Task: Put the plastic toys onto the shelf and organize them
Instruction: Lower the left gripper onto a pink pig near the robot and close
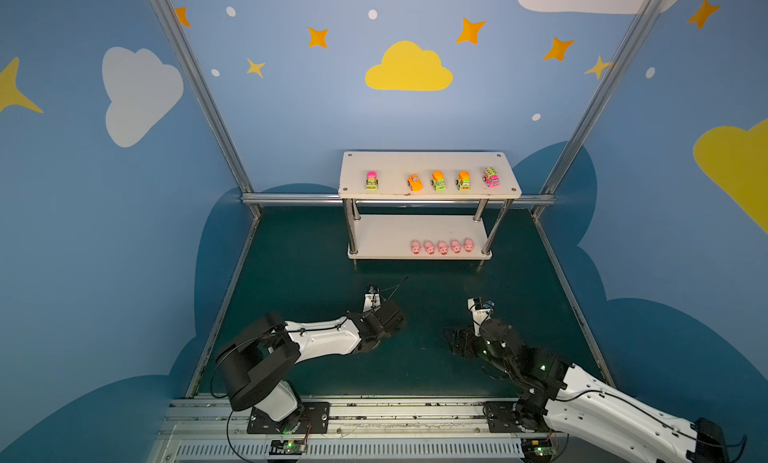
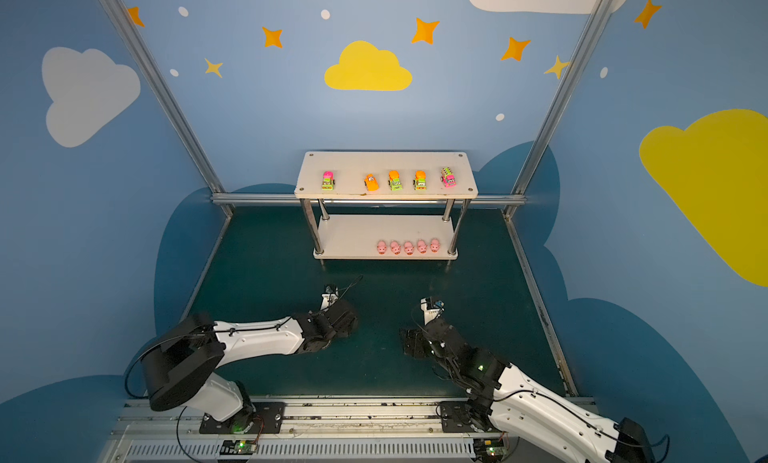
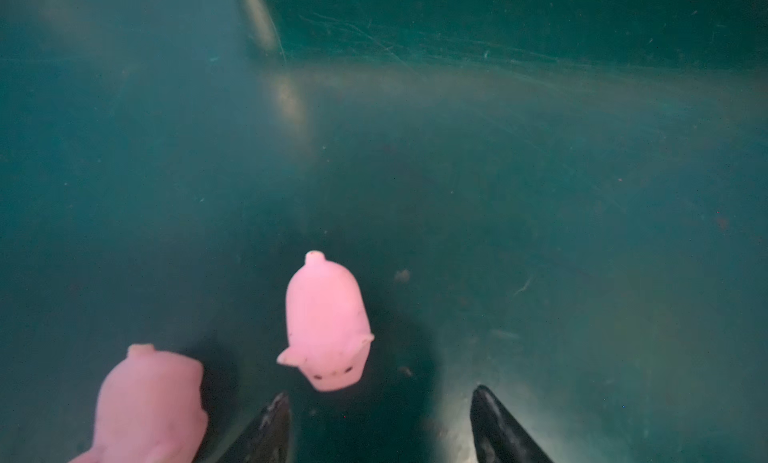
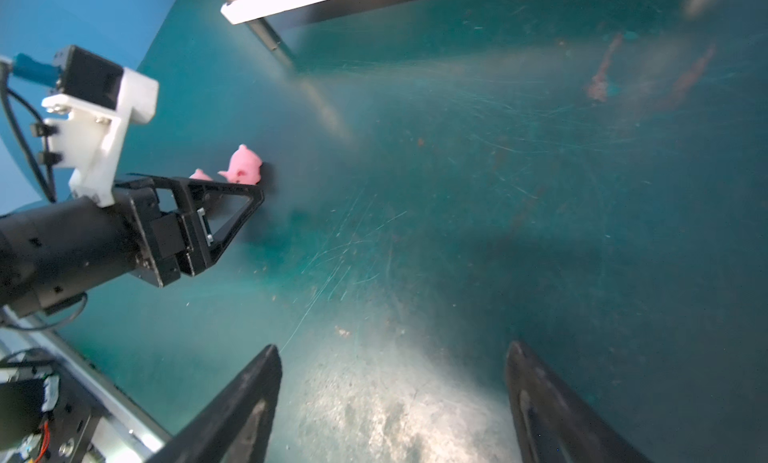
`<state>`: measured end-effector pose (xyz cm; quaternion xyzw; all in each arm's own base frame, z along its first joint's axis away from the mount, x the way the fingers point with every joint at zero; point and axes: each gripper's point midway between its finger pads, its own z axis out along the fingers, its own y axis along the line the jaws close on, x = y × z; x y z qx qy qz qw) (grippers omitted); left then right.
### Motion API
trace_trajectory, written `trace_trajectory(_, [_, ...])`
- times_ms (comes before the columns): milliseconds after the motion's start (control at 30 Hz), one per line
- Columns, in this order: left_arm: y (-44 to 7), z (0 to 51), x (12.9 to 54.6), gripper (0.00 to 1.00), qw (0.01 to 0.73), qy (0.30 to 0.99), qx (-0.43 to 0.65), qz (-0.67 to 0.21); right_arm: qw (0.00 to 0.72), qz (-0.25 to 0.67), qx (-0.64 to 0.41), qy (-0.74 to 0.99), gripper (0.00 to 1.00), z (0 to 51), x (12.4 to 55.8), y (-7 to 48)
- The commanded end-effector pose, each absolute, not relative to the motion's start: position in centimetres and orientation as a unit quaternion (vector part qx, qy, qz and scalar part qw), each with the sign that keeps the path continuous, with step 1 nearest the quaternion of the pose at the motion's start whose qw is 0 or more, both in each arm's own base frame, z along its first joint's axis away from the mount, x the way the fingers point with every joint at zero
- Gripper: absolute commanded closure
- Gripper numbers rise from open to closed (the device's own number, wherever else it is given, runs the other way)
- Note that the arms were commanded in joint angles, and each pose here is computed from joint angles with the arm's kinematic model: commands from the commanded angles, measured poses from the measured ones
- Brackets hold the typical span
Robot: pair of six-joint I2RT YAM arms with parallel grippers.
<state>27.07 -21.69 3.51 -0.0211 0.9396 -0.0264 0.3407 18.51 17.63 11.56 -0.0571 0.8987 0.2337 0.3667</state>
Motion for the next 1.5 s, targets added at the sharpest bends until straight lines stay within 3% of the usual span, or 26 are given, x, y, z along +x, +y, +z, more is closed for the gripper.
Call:
trace_trajectory(0, [-21.7,3.7,28.1,0.34,0.357,0.934,-0.026,-0.019,0.343,0.234,-0.059,0.908,0.17,10.5,18.4,17.7])
trace_trajectory(567, [-21.6,2.7,29.3,0.41,0.356,0.933,-0.033,-0.029,0.318,0.230,-0.059,0.918,0.17,9.5,19.0,18.7])
trace_trajectory(800, [-20.7,3.4,28.7,0.30,0.363,0.931,-0.035,-0.034,0.311,0.238,-0.060,0.918,0.17,9.6,19.2,19.4])
trace_trajectory(1100, [-20.5,3.2,29.3,0.25,0.363,0.930,-0.026,-0.046,0.301,0.248,-0.059,0.919,0.17,9.9,19.2,20.0])
trace_trajectory(1467, [-20.8,2.3,30.6,0.36,0.372,0.926,-0.017,-0.068,0.305,0.255,-0.049,0.916,0.17,10.8,19.1,19.8])
